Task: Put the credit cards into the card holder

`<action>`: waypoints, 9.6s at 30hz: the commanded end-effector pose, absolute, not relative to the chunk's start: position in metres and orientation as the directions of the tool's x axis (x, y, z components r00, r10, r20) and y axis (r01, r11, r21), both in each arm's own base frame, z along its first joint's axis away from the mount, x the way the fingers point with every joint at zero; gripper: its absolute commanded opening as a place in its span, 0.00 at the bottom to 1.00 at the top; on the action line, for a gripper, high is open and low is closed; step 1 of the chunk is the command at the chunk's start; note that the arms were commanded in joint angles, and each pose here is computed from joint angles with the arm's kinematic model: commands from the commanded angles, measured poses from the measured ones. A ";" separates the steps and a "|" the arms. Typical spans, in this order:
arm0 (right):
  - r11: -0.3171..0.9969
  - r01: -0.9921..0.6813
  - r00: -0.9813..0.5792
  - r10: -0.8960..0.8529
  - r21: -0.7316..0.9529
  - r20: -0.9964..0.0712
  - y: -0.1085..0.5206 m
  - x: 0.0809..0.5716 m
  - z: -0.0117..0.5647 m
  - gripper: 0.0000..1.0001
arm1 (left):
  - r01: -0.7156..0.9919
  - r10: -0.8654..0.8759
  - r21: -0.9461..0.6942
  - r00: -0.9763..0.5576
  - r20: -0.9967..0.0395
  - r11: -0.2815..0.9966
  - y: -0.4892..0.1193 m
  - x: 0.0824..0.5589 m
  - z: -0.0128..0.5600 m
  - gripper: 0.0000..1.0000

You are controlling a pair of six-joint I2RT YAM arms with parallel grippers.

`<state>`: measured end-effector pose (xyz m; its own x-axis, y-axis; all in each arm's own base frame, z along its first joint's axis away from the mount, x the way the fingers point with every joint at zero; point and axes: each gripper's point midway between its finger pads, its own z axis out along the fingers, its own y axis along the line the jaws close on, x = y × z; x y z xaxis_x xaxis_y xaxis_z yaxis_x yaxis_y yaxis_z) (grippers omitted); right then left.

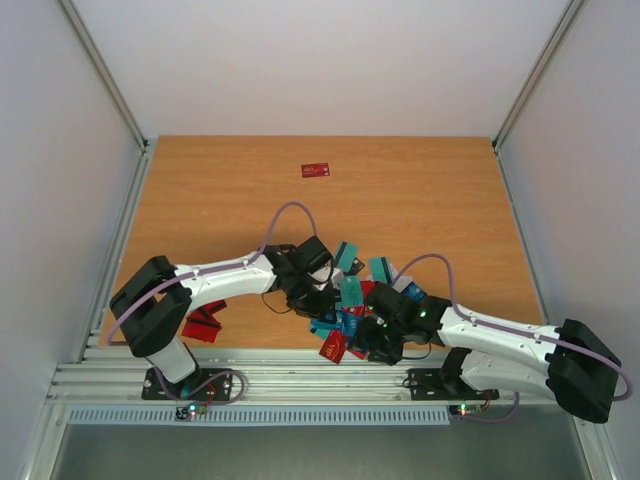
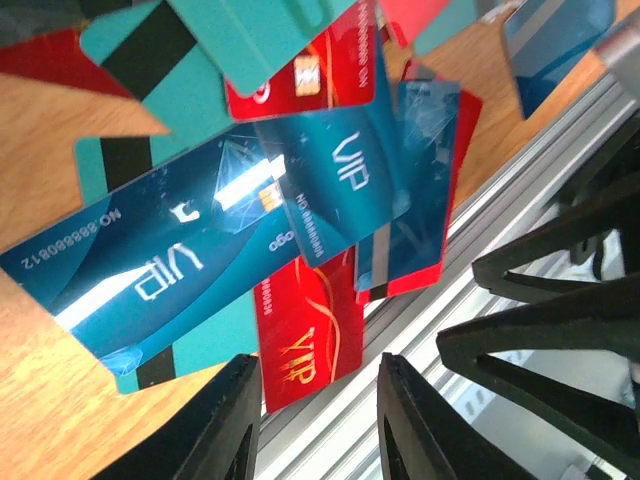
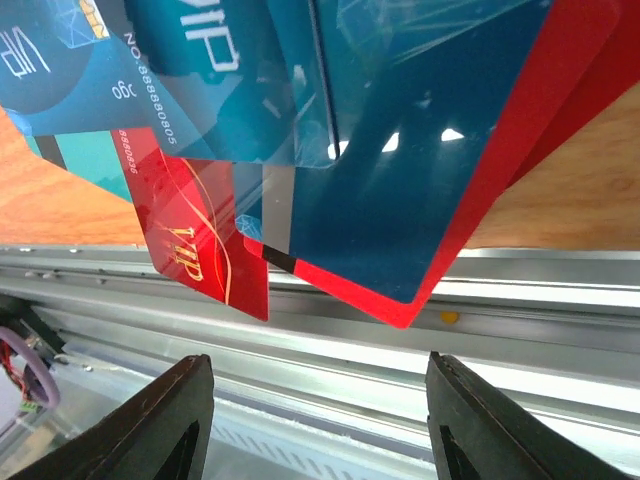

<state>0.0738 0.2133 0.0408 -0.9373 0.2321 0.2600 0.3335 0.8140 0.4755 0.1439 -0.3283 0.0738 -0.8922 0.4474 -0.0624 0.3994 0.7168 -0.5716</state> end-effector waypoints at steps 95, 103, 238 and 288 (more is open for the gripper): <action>0.836 0.323 -0.946 0.283 0.444 0.156 0.246 0.105 0.074 0.01 | 0.355 0.318 -0.468 -0.935 -0.159 0.809 -0.260 0.134 0.082 0.29; 0.831 0.192 -0.981 0.168 0.522 0.094 0.258 0.111 0.115 0.01 | 0.370 0.290 -0.423 -0.926 -0.243 0.827 -0.244 0.147 0.123 0.33; 0.822 0.109 -0.970 -0.034 0.559 0.239 0.312 0.264 0.008 0.16 | 0.090 -0.118 -0.683 -0.961 -0.252 0.725 -0.192 0.310 0.059 0.00; 0.824 0.131 -0.959 -0.035 0.552 0.281 0.308 0.254 -0.003 0.01 | -0.034 -0.158 -0.781 -0.984 -0.083 0.624 -0.208 0.297 0.042 0.00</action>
<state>0.2640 0.3163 0.0212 -0.9693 -0.0441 0.2419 0.1148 0.7888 0.6039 0.2954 -0.2048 0.0409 -0.9830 -0.1633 -0.0839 -0.0396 0.6349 -0.7716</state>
